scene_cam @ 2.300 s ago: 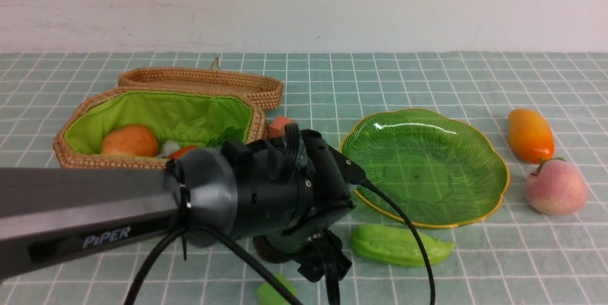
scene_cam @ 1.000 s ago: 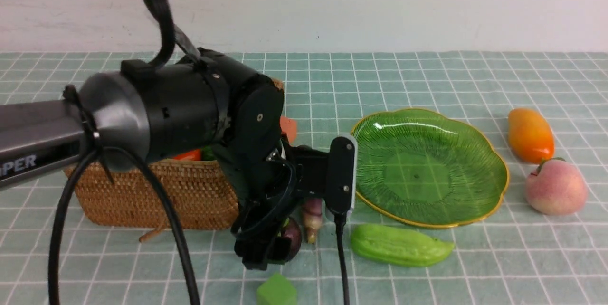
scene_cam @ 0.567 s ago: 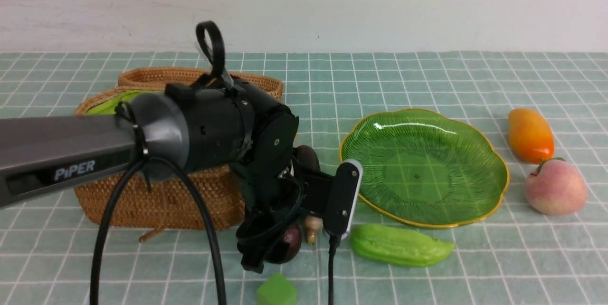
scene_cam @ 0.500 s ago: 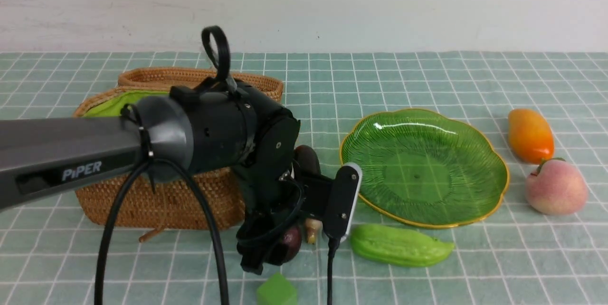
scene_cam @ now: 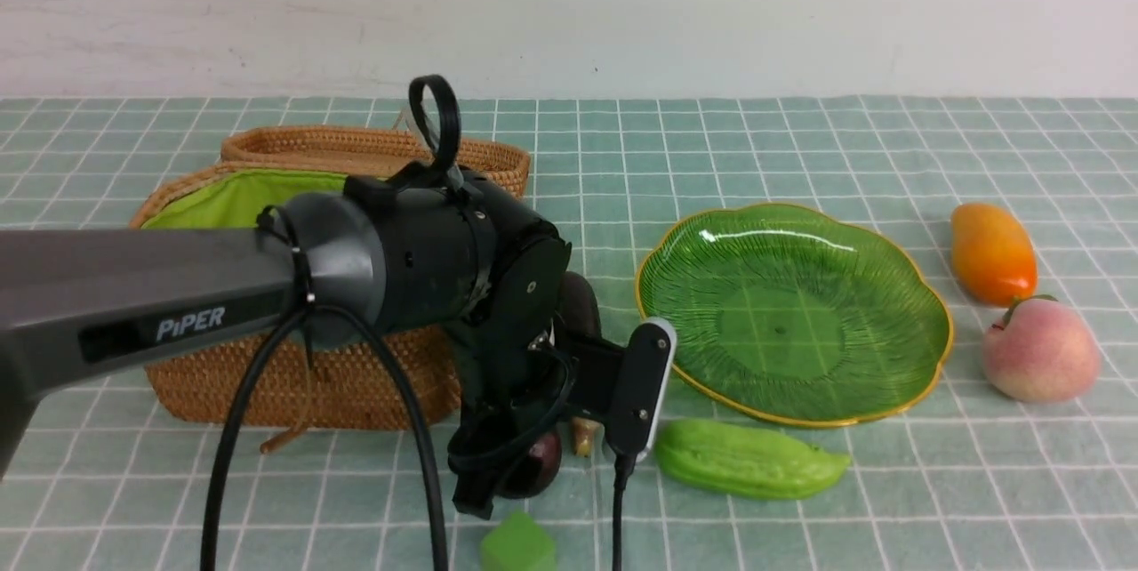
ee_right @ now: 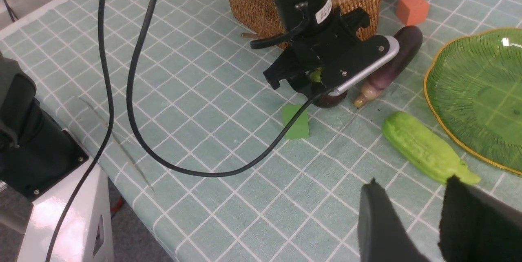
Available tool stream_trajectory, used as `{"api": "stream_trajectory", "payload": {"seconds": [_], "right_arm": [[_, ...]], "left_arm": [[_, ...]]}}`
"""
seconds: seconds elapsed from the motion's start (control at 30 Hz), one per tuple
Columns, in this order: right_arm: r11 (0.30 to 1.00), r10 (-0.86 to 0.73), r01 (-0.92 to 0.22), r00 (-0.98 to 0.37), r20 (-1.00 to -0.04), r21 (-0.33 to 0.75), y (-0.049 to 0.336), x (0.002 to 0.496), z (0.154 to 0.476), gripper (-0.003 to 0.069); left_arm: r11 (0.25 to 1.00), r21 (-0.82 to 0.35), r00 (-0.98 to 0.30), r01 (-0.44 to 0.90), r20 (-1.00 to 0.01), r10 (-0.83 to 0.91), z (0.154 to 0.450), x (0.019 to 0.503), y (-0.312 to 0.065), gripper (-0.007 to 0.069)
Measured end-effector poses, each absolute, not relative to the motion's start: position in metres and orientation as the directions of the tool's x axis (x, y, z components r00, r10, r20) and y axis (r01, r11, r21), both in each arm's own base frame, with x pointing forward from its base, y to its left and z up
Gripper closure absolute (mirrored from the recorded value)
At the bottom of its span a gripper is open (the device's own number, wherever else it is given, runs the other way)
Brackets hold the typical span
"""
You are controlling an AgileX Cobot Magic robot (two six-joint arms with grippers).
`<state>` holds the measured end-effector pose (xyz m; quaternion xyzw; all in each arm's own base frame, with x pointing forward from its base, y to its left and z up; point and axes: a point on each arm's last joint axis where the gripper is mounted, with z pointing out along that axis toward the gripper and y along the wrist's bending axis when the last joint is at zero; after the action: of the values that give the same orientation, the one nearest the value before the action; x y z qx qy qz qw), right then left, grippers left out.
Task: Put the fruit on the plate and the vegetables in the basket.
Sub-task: Grab a mangosteen with your left arm and put it on the plate on the right
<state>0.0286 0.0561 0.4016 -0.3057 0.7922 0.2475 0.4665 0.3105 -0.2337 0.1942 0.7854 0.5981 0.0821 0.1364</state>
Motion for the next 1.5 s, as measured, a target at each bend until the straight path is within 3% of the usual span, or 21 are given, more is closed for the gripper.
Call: {"api": "stream_trajectory", "payload": {"seconds": [0.13, 0.27, 0.37, 0.4, 0.43, 0.47, 0.5, 0.53, 0.57, 0.6, 0.67, 0.83, 0.97, 1.07, 1.17, 1.27, 1.43, 1.5], "right_arm": [[0.691, -0.255, -0.715, -0.377, -0.890, 0.106, 0.056, 0.029, 0.402, 0.0424], [0.707, -0.266, -0.702, -0.372, -0.890, 0.082, 0.054, 0.030, 0.401, 0.0424], [0.736, -0.249, -0.673, -0.368, -0.896, 0.072, 0.052, 0.034, 0.402, 0.0424], [0.761, -0.222, -0.644, -0.370, -0.902, 0.077, 0.050, 0.036, 0.403, 0.0424], [0.774, -0.207, -0.628, -0.367, -0.907, 0.077, 0.049, 0.038, 0.404, 0.0424], [0.776, -0.205, -0.625, -0.369, -0.907, 0.079, 0.049, 0.038, 0.404, 0.0424], [0.798, -0.177, -0.597, -0.367, -0.913, 0.086, 0.047, 0.040, 0.406, 0.0424], [0.797, -0.173, -0.597, -0.367, -0.914, 0.090, 0.047, 0.040, 0.406, 0.0424], [0.811, -0.148, -0.576, -0.366, -0.919, 0.099, 0.046, 0.042, 0.407, 0.0424], [0.815, -0.138, -0.570, -0.363, -0.922, 0.102, 0.046, 0.042, 0.408, 0.0424], [0.817, -0.128, -0.566, -0.361, -0.924, 0.108, 0.046, 0.043, 0.408, 0.0424], [0.817, -0.121, -0.564, -0.364, -0.924, 0.116, 0.046, 0.043, 0.409, 0.0424], [0.817, -0.123, -0.565, -0.366, -0.922, 0.115, 0.046, 0.042, 0.408, 0.0424], [0.817, -0.126, -0.565, -0.370, -0.921, 0.115, 0.046, 0.042, 0.408, 0.0424], [0.819, -0.129, -0.563, -0.370, -0.920, 0.112, 0.045, 0.042, 0.408, 0.0424], [0.819, -0.128, -0.563, -0.369, -0.921, 0.112, 0.045, 0.042, 0.408, 0.0424], [0.820, -0.125, -0.561, -0.363, -0.923, 0.110, 0.045, 0.043, 0.408, 0.0424], [0.820, -0.125, -0.561, -0.363, -0.923, 0.110, 0.045, 0.043, 0.408, 0.0424]], "left_arm": [[-0.229, 0.314, 0.255, 0.921, -0.041, 0.966, 0.194, 0.311, -0.234, 0.0131], [-0.163, 0.319, 0.194, 0.934, -0.068, 0.979, 0.196, 0.310, -0.235, 0.0131], [-0.062, 0.353, 0.115, 0.934, -0.130, 0.985, 0.209, 0.310, -0.242, 0.0131], [0.057, 0.390, 0.033, 0.919, -0.222, 0.975, 0.228, 0.312, -0.252, 0.0131], [0.123, 0.403, -0.008, 0.907, -0.274, 0.962, 0.239, 0.314, -0.257, 0.0131], [0.138, 0.406, -0.017, 0.903, -0.288, 0.958, 0.242, 0.314, -0.258, 0.0131], [0.304, 0.400, -0.118, 0.865, -0.427, 0.897, 0.267, 0.321, -0.269, 0.0131], [0.320, 0.390, -0.134, 0.863, -0.435, 0.890, 0.267, 0.320, -0.269, 0.0131], [0.444, 0.343, -0.208, 0.828, -0.546, 0.811, 0.286, 0.326, -0.277, 0.0131], [0.512, 0.298, -0.254, 0.806, -0.606, 0.753, 0.296, 0.330, -0.283, 0.0131], [0.590, 0.220, -0.312, 0.777, -0.680, 0.663, 0.306, 0.339, -0.295, 0.0131], [0.644, 0.091, -0.403, 0.759, -0.712, 0.575, 0.282, 0.363, -0.322, 0.0131], [0.648, 0.062, -0.450, 0.759, -0.669, 0.592, 0.236, 0.381, -0.340, 0.0130], [0.648, 0.061, -0.455, 0.759, -0.662, 0.595, 0.222, 0.385, -0.343, 0.0058], [0.652, 0.066, -0.441, 0.756, -0.685, 0.580, 0.225, 0.387, -0.345, -0.0026], [0.655, 0.067, -0.432, 0.753, -0.701, 0.568, 0.230, 0.388, -0.345, -0.0041], [0.657, 0.044, -0.467, 0.752, -0.668, 0.579, 0.238, 0.382, -0.341, -0.0008], [0.686, -0.001, -0.531, 0.728, -0.634, 0.563, 0.254, 0.373, -0.334, 0.0048]]}}
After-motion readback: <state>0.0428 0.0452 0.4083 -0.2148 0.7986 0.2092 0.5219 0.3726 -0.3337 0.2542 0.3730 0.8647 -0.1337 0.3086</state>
